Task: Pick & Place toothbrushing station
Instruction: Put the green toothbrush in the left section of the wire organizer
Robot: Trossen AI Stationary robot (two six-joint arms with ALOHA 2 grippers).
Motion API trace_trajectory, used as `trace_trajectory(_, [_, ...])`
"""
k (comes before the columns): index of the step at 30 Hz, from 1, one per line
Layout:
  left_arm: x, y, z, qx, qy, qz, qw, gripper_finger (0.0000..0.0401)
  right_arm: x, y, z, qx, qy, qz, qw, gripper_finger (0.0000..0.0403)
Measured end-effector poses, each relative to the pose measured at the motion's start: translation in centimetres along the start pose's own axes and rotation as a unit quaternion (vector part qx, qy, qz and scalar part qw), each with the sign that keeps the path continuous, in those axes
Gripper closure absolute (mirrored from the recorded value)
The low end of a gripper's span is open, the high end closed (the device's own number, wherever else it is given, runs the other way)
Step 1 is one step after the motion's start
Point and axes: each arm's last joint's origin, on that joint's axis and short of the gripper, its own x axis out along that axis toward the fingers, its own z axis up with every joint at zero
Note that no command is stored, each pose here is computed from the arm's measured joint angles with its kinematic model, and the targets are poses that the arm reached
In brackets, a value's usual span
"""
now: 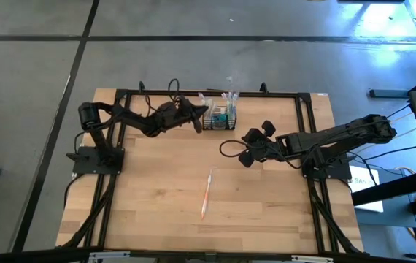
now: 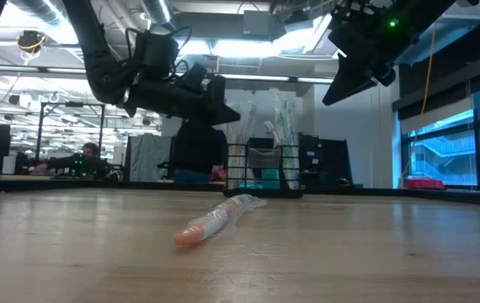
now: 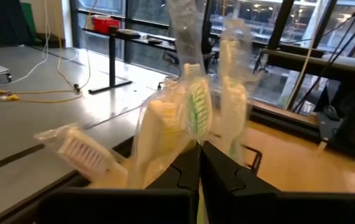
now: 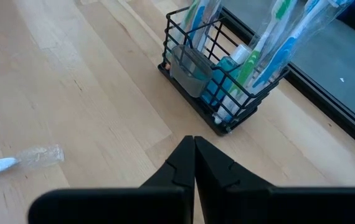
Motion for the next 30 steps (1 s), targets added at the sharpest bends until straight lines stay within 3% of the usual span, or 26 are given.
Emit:
trace_trajectory(14, [-0.05, -0.5, -0.52, 0.006, 0.023, 0.006, 1.0, 0.0399, 0.01, 0.0, 0.0, 0.0, 0.0, 0.0, 1.0, 0.0394])
trace_trajectory(20, [-0.06, -0.5, -0.55, 0.048, 0.023, 0.013, 0.998, 0.0397, 0.0, 0.0, 0.0, 0.0, 0.0, 0.0, 1.0, 0.0394])
trace_trajectory(24, [-0.13, -0.5, -0.88, 0.051, 0.036, 0.009, 0.998, 0.0372, 0.01, 0.0, 0.0, 0.0, 0.0, 0.0, 1.0, 0.0394])
trace_trajectory(30, [-0.13, -0.52, -0.87, 0.063, 0.035, 0.006, 0.997, 0.0303, 0.0, 0.0, 0.0, 0.0, 0.0, 0.0, 1.0, 0.0394])
